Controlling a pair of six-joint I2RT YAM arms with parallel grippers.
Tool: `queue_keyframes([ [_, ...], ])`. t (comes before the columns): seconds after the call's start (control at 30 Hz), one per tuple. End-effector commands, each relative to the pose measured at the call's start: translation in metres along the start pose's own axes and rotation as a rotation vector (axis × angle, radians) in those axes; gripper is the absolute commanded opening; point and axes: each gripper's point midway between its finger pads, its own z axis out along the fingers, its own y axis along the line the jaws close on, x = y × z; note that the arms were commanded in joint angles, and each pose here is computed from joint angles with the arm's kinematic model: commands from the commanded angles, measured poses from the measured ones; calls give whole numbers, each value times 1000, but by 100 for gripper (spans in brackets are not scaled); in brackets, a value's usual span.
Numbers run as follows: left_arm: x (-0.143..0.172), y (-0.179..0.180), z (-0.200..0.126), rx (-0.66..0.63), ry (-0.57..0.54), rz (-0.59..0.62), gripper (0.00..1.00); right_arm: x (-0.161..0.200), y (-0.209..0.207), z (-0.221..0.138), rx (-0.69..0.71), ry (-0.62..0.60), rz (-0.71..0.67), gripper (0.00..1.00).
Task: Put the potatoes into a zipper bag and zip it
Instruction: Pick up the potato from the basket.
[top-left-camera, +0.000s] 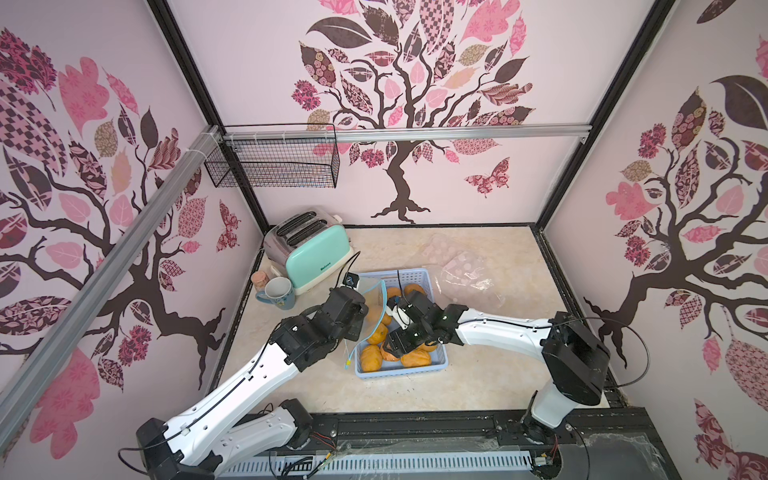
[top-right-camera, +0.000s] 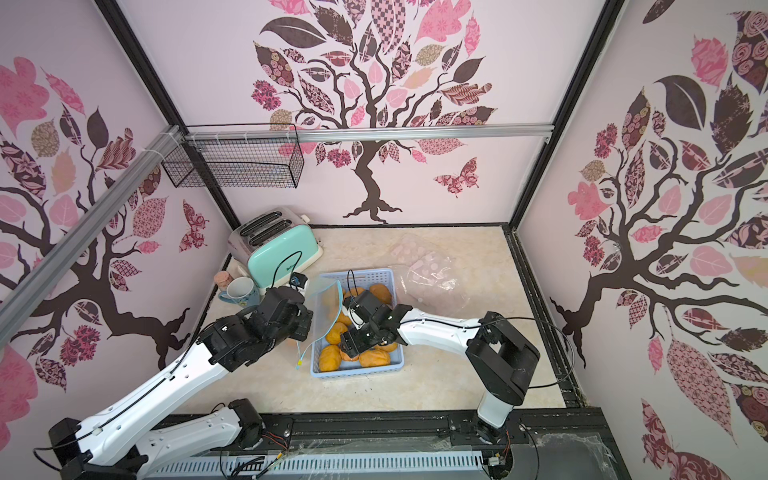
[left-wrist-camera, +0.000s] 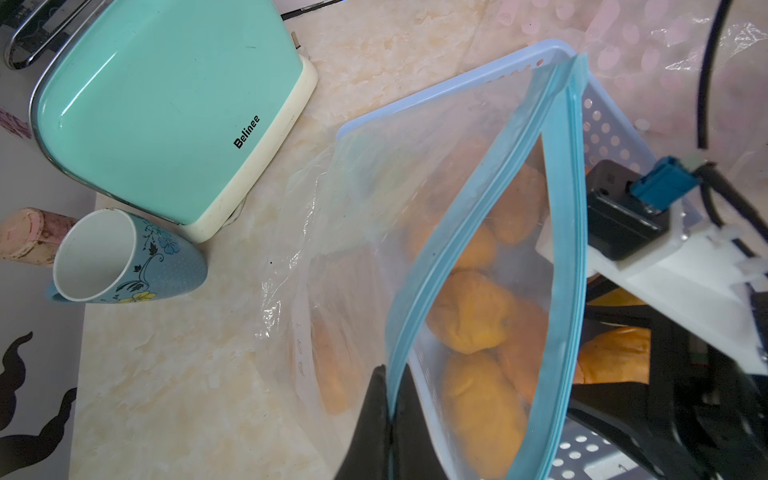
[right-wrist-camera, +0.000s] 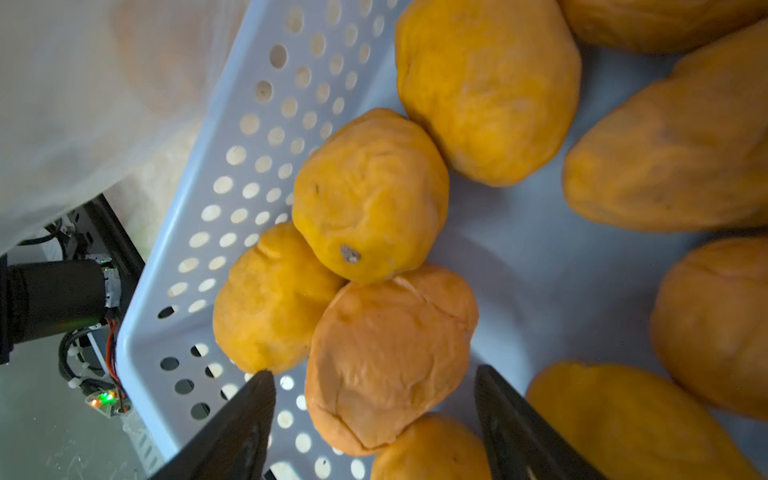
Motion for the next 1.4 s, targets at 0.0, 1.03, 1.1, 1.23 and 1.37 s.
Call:
queue_keyframes([
  [0.0,10,2,4,-15,20,21,0,1,1,13,-3,27,7,81],
  [1.03,10,0,4,-13,18,33,0,-7,11,-12,0,-41,-38,66],
  [1.1,11,-2,5,-8,22,34,0,-9,13,-22,-4,-64,-41,66],
  [1.23,12,-4,6,-1,30,41,0,-7,12,-44,13,-109,-57,66],
  [1.37,11,-4,5,2,25,40,0,-10,14,-73,15,-188,-70,66],
])
